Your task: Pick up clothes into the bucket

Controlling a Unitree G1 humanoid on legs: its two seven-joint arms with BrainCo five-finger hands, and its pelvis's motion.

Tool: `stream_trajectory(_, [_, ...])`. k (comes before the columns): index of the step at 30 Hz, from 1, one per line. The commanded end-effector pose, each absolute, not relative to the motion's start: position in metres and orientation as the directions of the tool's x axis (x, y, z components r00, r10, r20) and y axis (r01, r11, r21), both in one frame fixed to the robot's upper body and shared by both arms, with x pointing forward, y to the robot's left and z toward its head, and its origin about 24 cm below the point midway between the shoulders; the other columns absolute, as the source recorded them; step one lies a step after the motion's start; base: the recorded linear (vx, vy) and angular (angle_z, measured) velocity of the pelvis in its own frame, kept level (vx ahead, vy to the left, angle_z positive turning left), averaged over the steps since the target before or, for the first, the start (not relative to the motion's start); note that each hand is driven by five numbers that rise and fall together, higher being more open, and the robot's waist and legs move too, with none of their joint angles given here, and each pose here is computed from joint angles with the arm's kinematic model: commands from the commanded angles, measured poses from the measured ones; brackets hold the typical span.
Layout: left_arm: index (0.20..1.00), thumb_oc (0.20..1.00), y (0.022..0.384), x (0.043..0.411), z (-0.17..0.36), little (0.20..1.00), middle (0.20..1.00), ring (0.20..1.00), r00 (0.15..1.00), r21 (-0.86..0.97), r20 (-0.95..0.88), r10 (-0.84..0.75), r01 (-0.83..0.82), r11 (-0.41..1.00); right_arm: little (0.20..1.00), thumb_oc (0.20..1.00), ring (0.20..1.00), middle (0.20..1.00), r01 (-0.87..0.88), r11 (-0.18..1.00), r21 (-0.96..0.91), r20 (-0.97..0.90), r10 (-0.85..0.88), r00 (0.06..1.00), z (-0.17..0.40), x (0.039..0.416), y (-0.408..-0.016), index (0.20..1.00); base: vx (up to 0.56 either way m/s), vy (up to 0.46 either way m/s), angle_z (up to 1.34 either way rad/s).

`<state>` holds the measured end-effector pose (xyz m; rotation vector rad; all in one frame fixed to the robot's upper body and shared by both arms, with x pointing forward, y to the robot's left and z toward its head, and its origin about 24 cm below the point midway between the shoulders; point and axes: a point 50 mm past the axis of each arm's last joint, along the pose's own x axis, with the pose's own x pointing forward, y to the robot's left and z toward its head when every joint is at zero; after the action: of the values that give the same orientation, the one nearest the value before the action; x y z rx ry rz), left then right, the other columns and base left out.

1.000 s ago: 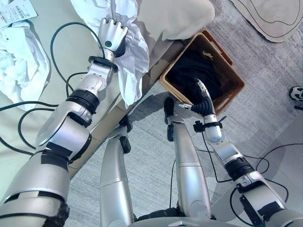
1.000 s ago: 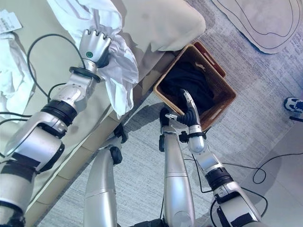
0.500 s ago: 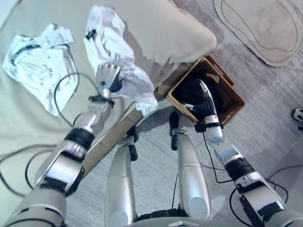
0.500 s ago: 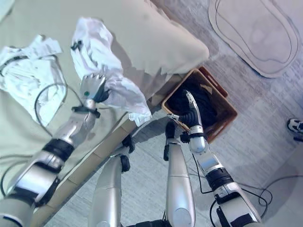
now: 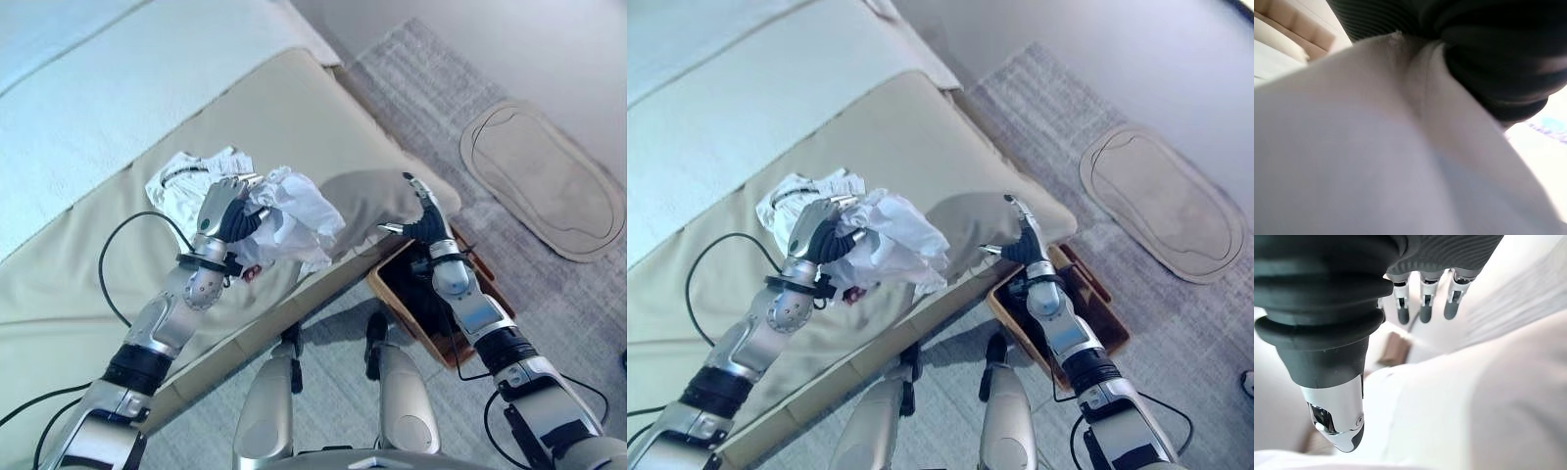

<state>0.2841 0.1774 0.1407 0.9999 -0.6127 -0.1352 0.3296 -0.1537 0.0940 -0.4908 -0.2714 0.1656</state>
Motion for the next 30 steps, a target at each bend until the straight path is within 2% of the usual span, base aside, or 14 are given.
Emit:
stream_trajectory(1, [0.200, 0.200, 0.164, 0.268, 0.181, 0.200, 0.200, 0.200, 0.678, 0.743, 0.528, -0.512, -0.076, 0.665, 1.000, 1.000, 1.000, 1.000, -0.263, 0.824, -0.503, 0.216, 0.414, 0.884, 0.101, 0.328, -0.124, 1.000, 0.06, -0.008, 0.01])
stream_trajectory(6, [0.200, 0.200, 0.158, 0.258, 0.194, 0.200, 0.200, 0.200, 0.620, 0.757, 0.517, -0.590, -0.010, 0.653, 1.000, 1.000, 1.000, 1.000, -0.420, 0.745, -0.518, 0.156, 0.565, 0.810, 0.100, 0.325, -0.100, 1.000, 0.09, -0.012, 0.02])
stream_trajectory(8, [0.200, 0.200, 0.161, 0.253, 0.196, 0.200, 0.200, 0.200, 0.611, 0.773, 0.497, -0.616, 0.011, 0.634, 1.000, 1.000, 1.000, 1.000, -0.520, 0.736, -0.434, 0.140, 0.625, 0.768, 0.096, 0.317, -0.088, 1.000, 0.10, -0.004, 0.04])
stream_trajectory(14, [0.200, 0.200, 0.162, 0.244, 0.195, 0.200, 0.200, 0.200, 0.604, 0.773, 0.485, -0.633, 0.043, 0.634, 1.000, 1.000, 1.000, 1.000, -0.624, 0.724, -0.292, 0.115, 0.675, 0.729, 0.082, 0.308, -0.071, 1.000, 0.05, 0.000, 0.02])
stream_trajectory(15, [0.200, 0.200, 0.157, 0.241, 0.194, 0.200, 0.200, 0.200, 0.586, 0.774, 0.480, -0.653, 0.068, 0.630, 1.000, 1.000, 1.000, 1.000, -0.690, 0.673, -0.266, 0.085, 0.730, 0.678, 0.077, 0.303, -0.057, 1.000, 0.06, -0.026, -0.01])
stream_trajectory(21, [0.200, 0.200, 0.150, 0.236, 0.189, 0.200, 0.200, 0.200, 0.568, 0.770, 0.458, -0.683, 0.130, 0.625, 1.000, 1.000, 1.000, 1.000, -0.763, 0.601, -0.239, 0.059, 0.793, 0.606, 0.072, 0.296, -0.033, 1.000, 0.05, -0.015, -0.01])
stream_trajectory(25, [0.200, 0.200, 0.144, 0.230, 0.193, 0.200, 0.200, 0.200, 0.532, 0.753, 0.475, -0.701, 0.168, 0.637, 1.000, 1.000, 1.000, 1.000, -0.772, 0.589, -0.240, 0.061, 0.803, 0.593, 0.072, 0.293, -0.020, 1.000, 0.02, -0.003, -0.01])
stream_trajectory(26, [0.200, 0.200, 0.144, 0.230, 0.193, 0.200, 0.200, 0.200, 0.532, 0.753, 0.475, -0.701, 0.168, 0.637, 0.944, 0.944, 0.944, 0.944, -0.772, 0.589, -0.240, 0.062, 0.803, 0.593, 0.072, 0.293, -0.020, 0.944, 0.00, 0.000, 0.00])
stream_trajectory(27, [0.200, 0.200, 0.142, 0.228, 0.195, 0.200, 0.200, 0.200, 0.516, 0.733, 0.491, -0.702, 0.189, 0.653, 0.200, 0.200, 0.200, 0.200, -0.774, 0.594, -0.218, 0.065, 0.800, 0.596, 0.070, 0.293, -0.016, 0.200, 0.00, 0.000, 0.00])
stream_trajectory(30, [0.200, 0.200, 0.140, 0.227, 0.194, 0.200, 0.200, 0.200, 0.509, 0.702, 0.502, -0.699, 0.232, 0.673, 0.200, 0.200, 0.200, 0.200, -0.785, 0.587, -0.199, 0.068, 0.807, 0.586, 0.069, 0.291, -0.012, 0.200, 0.00, 0.000, 0.00])
